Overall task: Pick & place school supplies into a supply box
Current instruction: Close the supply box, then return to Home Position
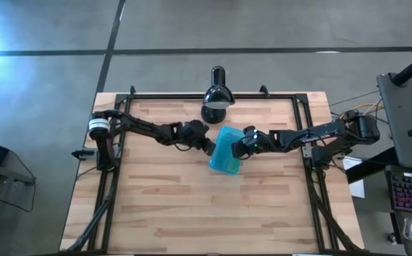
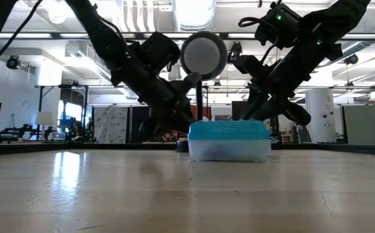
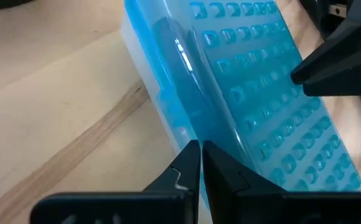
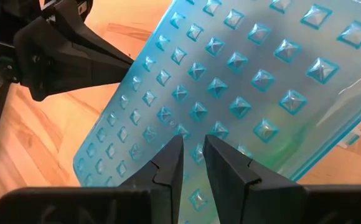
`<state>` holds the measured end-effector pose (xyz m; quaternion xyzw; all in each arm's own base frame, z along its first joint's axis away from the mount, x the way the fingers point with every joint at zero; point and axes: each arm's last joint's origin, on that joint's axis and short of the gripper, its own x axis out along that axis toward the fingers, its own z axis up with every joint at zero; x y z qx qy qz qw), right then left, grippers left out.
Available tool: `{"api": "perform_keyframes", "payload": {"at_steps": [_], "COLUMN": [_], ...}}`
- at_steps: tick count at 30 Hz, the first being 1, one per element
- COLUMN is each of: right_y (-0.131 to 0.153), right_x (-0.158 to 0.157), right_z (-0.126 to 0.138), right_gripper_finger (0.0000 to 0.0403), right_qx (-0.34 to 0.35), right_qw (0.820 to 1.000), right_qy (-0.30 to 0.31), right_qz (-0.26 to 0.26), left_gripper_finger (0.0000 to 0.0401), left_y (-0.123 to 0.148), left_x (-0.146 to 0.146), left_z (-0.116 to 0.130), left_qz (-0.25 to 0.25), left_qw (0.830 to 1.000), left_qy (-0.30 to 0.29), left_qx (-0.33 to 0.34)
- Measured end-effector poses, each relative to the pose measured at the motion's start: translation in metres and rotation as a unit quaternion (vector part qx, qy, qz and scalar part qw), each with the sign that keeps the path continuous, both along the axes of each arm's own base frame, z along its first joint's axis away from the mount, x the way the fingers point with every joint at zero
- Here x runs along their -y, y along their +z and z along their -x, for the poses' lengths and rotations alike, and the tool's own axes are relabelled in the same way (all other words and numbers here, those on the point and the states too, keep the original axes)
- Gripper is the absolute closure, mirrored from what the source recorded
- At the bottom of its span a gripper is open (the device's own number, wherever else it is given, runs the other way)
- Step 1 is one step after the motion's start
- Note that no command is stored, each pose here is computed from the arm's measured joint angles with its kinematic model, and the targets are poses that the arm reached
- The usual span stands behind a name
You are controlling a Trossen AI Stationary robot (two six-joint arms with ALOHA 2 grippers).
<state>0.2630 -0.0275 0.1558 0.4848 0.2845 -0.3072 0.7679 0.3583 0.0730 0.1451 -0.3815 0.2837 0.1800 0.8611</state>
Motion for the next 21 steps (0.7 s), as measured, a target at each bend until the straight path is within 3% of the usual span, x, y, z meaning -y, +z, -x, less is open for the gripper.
{"api": "perform_keyframes", "payload": {"at_steps": [5, 11, 16, 21], "right_y": [0.009, 0.036, 0.064, 0.090], "right_x": [0.000, 0.002, 0.001, -0.001], "right_z": [0.004, 0.015, 0.027, 0.045], "right_gripper_finger": [0.0339, 0.0339, 0.0339, 0.0339], "right_qx": [0.008, 0.039, 0.071, 0.110], "right_qw": [0.999, 0.994, 0.977, 0.965], "right_qy": [0.011, 0.014, 0.060, 0.074], "right_qz": [0.029, 0.100, 0.190, 0.228], "left_gripper_finger": [0.0401, 0.0401, 0.0401, 0.0401], "left_y": [0.004, 0.042, 0.081, 0.111], "left_x": [0.000, 0.000, 0.004, 0.008], "left_z": [0.010, 0.024, 0.035, 0.051], "left_qz": [-0.039, -0.101, -0.134, -0.147], "left_qw": [0.998, 0.993, 0.989, 0.985], "left_qy": [0.024, 0.054, 0.060, 0.063], "left_qx": [-0.042, -0.035, 0.023, 0.064]}}
